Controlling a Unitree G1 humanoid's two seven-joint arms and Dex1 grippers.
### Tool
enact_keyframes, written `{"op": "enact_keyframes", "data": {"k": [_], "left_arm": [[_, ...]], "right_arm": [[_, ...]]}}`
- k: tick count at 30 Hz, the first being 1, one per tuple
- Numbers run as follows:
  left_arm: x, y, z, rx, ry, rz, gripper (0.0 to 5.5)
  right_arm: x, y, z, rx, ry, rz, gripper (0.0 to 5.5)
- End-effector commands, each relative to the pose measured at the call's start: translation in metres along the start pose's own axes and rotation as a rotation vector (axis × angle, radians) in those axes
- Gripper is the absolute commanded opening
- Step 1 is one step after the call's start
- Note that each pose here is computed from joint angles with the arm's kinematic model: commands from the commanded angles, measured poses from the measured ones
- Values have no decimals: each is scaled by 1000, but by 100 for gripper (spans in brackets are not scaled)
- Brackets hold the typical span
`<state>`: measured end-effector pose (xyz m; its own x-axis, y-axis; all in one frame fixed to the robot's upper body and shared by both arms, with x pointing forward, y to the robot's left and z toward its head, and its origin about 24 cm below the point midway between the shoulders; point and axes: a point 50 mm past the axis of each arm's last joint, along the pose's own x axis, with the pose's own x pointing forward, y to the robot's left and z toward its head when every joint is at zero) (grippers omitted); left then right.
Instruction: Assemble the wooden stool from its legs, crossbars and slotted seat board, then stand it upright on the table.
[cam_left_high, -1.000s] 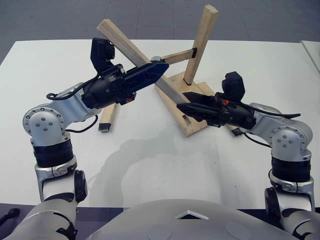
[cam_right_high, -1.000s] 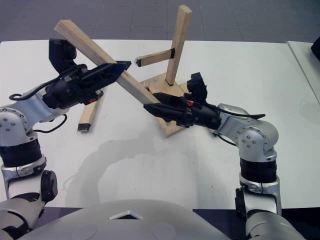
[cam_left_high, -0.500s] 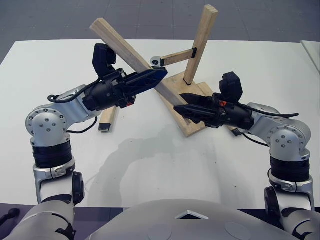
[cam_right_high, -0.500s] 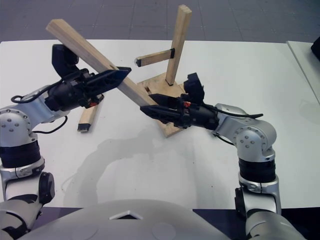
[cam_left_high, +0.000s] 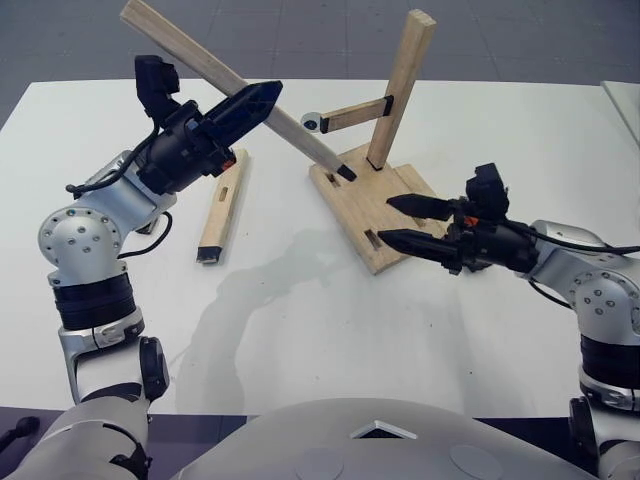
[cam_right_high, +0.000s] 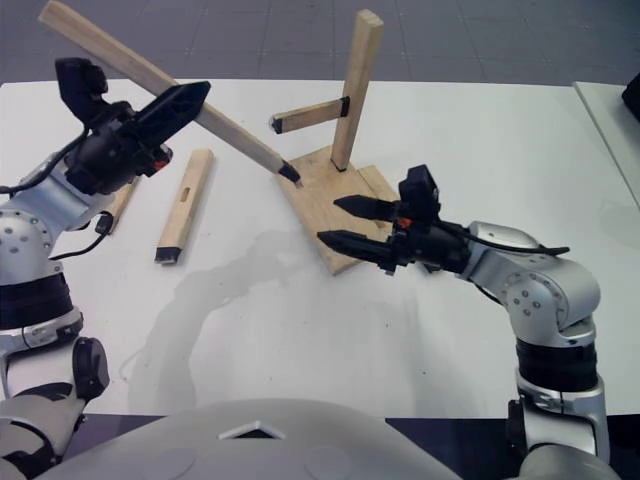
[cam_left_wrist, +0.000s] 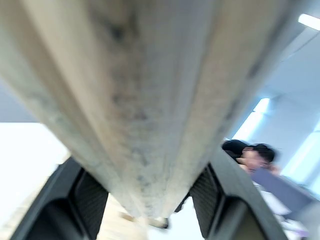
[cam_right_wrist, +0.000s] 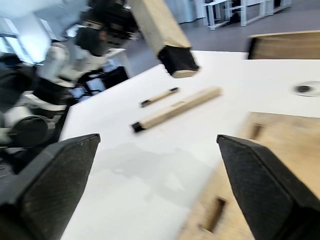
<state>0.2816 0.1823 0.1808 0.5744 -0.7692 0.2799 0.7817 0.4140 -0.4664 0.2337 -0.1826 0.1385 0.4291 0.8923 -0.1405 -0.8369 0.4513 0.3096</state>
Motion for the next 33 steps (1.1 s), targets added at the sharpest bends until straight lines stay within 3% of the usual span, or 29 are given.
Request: {"op": "enact_keyframes", "data": {"k": [1, 4, 9, 19, 25, 33], "left_arm": [[-5, 16, -20, 173, 69, 131, 204], [-8, 23, -25, 268, 86, 167, 204], [-10, 30, -27, 326, 82, 180, 204], [-13, 31, -29, 327, 81, 187, 204], [-10, 32, -30, 334, 90, 186, 204], [-4, 31, -32, 370, 123, 161, 204]], "right_arm": [[17, -21, -10, -127, 132, -184, 495], [40, -26, -28, -198, 240, -183, 539], [65, -41, -44, -326, 380, -244, 540], [43, -43, -32, -326, 317, -344, 540], [32, -41, -49, -400, 459, -353, 540], [51, -32, -50, -553, 538, -273, 540]]}}
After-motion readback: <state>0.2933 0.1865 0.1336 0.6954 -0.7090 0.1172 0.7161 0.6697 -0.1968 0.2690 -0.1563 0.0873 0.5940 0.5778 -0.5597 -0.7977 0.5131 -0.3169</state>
